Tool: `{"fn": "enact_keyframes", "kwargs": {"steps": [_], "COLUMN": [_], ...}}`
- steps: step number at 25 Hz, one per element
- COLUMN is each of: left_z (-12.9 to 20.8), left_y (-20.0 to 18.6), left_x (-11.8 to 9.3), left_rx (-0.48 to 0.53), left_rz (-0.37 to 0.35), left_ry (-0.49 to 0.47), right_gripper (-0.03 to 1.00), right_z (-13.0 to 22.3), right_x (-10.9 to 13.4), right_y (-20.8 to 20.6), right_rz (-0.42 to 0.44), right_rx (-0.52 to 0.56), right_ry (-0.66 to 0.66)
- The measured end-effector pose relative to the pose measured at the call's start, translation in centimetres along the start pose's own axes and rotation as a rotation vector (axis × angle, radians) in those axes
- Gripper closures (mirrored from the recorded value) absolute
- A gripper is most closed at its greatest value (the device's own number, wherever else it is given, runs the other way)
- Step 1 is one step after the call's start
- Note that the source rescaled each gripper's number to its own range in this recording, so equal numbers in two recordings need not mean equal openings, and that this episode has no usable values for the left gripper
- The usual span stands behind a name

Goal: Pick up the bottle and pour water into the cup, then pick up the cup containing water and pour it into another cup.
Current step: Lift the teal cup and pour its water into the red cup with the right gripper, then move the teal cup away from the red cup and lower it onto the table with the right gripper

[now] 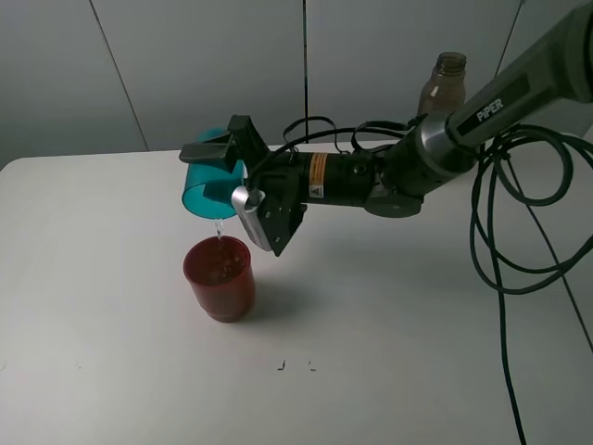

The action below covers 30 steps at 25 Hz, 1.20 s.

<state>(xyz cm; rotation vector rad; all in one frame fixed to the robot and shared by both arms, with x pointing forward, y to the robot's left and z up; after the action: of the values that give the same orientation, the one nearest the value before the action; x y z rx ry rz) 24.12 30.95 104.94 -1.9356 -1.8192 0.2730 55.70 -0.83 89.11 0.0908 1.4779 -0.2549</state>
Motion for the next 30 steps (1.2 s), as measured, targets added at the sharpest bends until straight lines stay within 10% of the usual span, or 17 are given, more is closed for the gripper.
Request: {"fn": "enact_keyframes", "kwargs": {"steps": [15, 30], "left_z": [0.0, 0.0], "left_y": [0.0, 0.0], "left_x": [0.0, 0.0], "left_rx": [0.0, 0.0], "left_rz": [0.0, 0.0], "left_ry": [0.0, 0.0], "right_gripper": [0.9, 0.9], "right_z": [-0.4, 1.5], "right_x": [-0.2, -0.8], "right_y": [0.0, -0.1], "right_rz": [0.02, 0.146], "right_rx": [-0.042, 0.097], "right_ry": [-0.029, 0.954]}}
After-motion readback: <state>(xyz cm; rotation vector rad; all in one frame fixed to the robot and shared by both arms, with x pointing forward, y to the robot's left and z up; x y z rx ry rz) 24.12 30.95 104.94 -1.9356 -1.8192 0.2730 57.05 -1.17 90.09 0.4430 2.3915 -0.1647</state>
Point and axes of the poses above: a point on each arm's last joint axis where the gripper is mounted, y pointing out along that axis toward the gripper, x along the wrist's bending axis when the last joint is at zero, z = x × y, the point moved 1 cm from there along y, pointing out along that axis toward the gripper, and after that the axes turned 6 degrees about y, right-handed, at the moved point
